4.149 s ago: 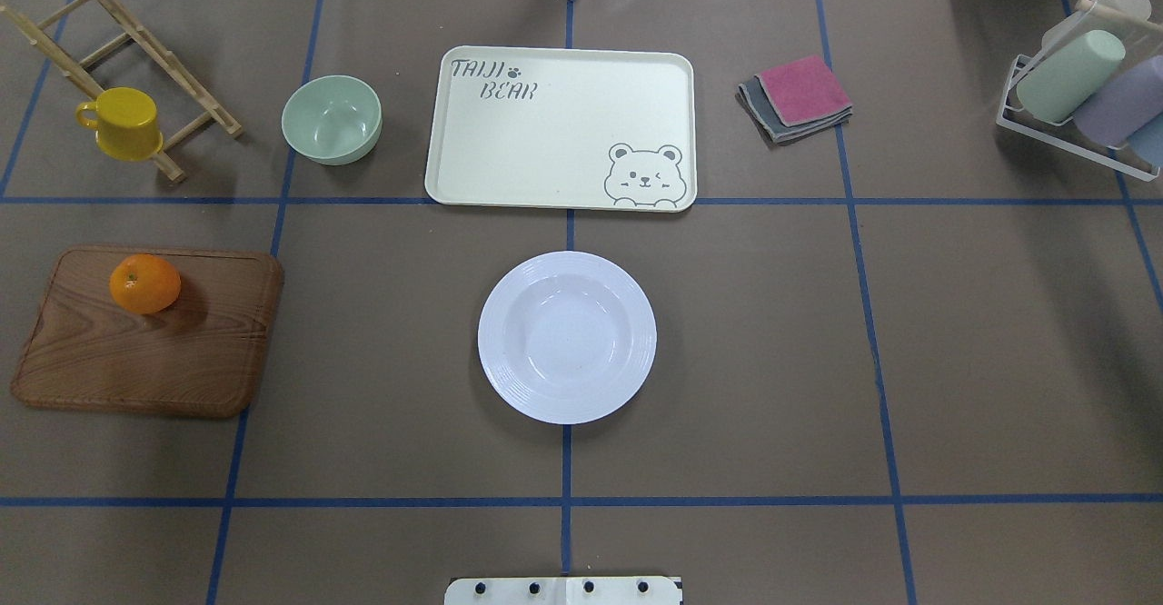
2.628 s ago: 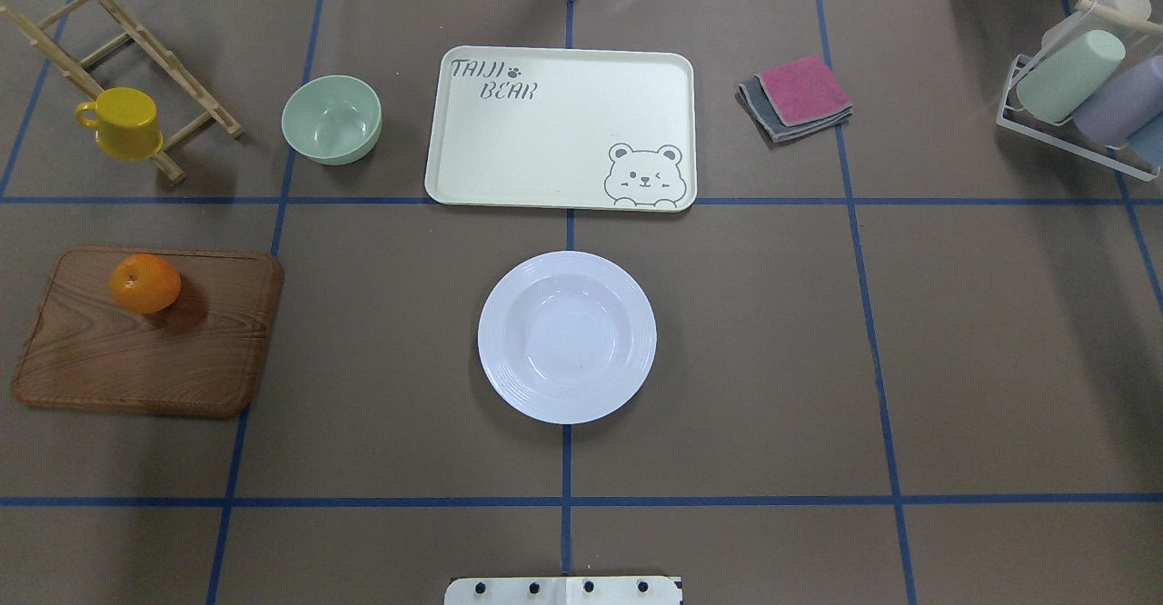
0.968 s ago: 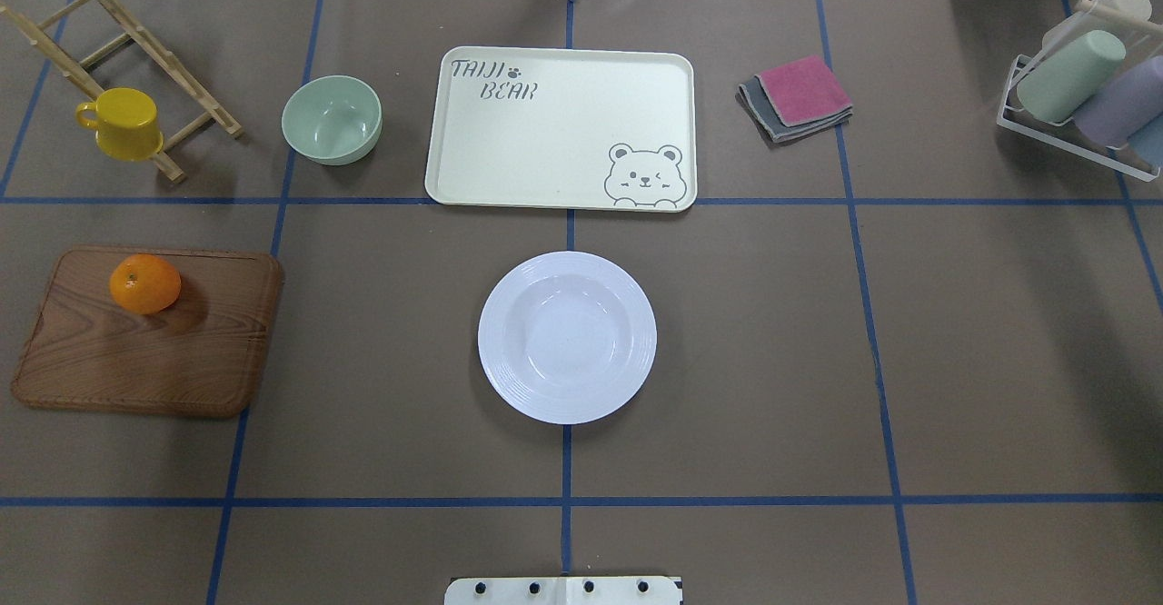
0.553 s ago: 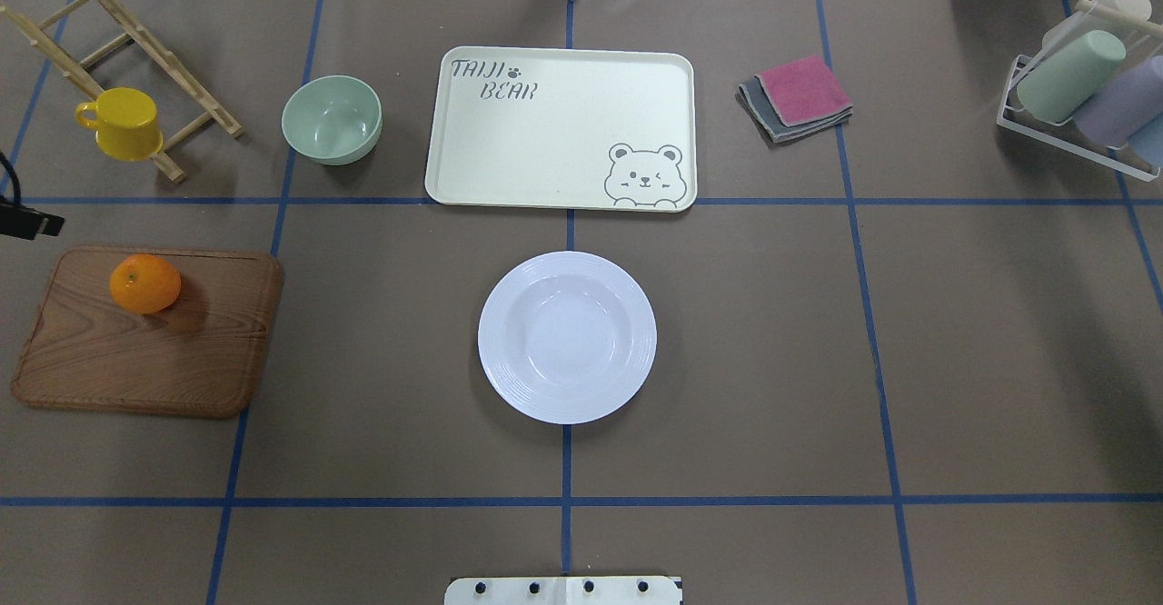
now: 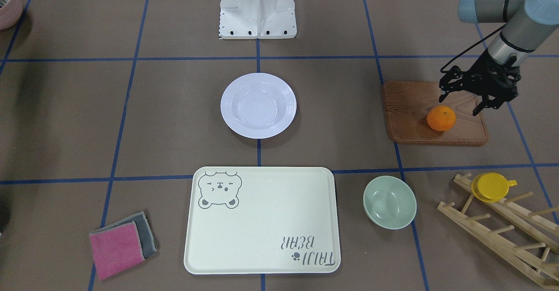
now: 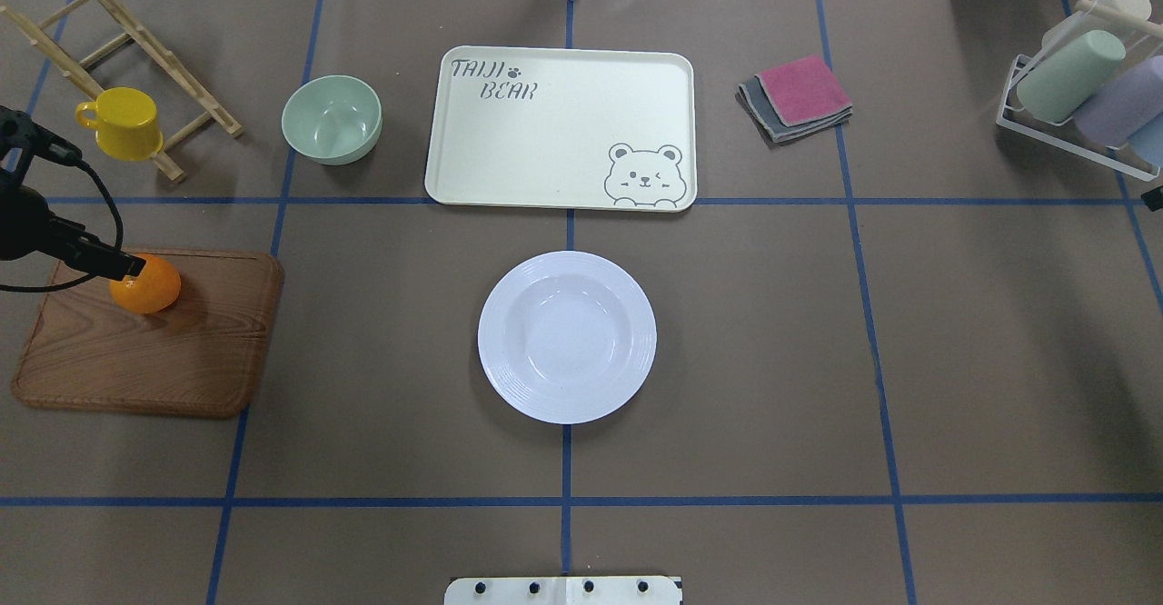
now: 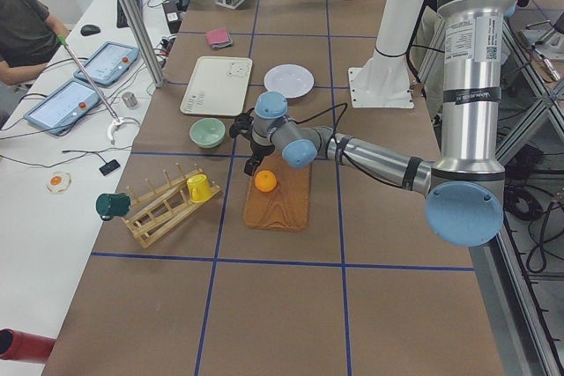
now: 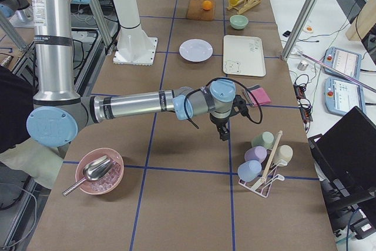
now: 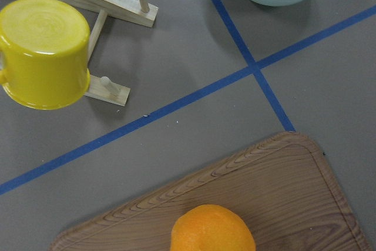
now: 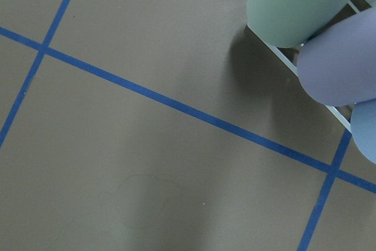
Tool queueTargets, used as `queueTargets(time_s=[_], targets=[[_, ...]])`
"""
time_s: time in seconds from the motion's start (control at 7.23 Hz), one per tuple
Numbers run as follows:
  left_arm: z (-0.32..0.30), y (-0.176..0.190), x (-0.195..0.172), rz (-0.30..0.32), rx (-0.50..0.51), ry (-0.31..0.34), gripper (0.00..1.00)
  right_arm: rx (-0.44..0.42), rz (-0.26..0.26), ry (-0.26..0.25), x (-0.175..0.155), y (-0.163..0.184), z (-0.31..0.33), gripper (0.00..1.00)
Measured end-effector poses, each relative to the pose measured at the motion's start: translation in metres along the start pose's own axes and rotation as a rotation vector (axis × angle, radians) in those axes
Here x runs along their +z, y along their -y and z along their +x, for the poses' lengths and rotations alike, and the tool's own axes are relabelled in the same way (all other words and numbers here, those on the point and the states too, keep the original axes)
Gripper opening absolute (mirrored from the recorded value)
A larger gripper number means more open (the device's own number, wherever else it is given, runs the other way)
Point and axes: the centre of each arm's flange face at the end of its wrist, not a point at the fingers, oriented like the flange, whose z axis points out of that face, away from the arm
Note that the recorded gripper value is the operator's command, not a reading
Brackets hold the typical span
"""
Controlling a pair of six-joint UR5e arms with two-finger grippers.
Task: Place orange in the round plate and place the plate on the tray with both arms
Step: 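Reach the left gripper down to the orange on the wooden board and grasp it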
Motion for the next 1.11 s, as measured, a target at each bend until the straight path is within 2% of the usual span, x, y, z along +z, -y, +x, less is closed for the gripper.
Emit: queueTargets(time_s=[0.41,1.11], targets=[[0.009,-0.011,0.032,-0.061,0.014,0.014,0.99,-0.003,-0.009,-0.009,0.004,0.0,-0.001,1.0],[0.005,0.003,0.063,-0.09,0.01,0.02,0.99,0.0,-0.022,-0.004,0.011,0.0,-0.002,1.0]])
